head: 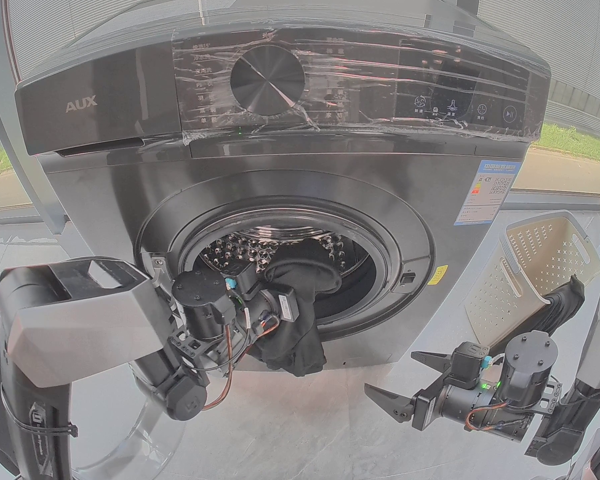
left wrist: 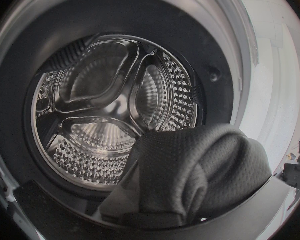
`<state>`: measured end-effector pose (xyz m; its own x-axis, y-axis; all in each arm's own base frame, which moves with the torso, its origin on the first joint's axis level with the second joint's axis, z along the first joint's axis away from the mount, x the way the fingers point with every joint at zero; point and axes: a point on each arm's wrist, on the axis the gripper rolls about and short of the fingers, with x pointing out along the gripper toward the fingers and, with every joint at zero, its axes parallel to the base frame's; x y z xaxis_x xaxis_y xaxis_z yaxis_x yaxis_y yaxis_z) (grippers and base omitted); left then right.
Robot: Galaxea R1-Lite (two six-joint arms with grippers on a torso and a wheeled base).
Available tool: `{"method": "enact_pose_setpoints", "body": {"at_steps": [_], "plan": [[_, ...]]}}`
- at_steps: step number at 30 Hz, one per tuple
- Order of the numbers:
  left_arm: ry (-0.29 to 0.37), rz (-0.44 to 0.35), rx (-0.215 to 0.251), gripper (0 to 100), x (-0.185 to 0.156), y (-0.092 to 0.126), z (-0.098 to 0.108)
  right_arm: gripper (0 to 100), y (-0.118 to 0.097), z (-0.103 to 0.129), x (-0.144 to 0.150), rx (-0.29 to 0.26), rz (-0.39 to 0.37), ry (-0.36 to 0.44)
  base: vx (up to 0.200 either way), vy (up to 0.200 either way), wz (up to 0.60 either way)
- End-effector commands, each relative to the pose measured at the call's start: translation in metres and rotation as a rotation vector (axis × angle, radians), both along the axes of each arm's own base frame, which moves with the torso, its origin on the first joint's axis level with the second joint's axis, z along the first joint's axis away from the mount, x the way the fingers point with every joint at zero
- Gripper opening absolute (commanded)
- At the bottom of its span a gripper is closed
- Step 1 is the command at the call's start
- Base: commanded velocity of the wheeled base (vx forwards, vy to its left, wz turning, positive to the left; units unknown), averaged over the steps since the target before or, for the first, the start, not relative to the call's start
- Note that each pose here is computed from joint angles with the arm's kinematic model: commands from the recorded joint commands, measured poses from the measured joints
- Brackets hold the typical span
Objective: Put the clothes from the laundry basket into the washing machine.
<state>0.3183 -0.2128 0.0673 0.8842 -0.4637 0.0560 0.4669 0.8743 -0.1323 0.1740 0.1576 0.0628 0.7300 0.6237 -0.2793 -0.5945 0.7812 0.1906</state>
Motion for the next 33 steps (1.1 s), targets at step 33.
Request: {"method": "enact_pose_setpoints", "body": {"at_steps": [33], "plan": [[0.086, 0.156, 0.023, 0, 0.157, -0.033, -0.033, 100, 0.001, 0.006, -0.002, 0.017, 0.01, -0.019, 0.0, 0.0, 0.0]]}}
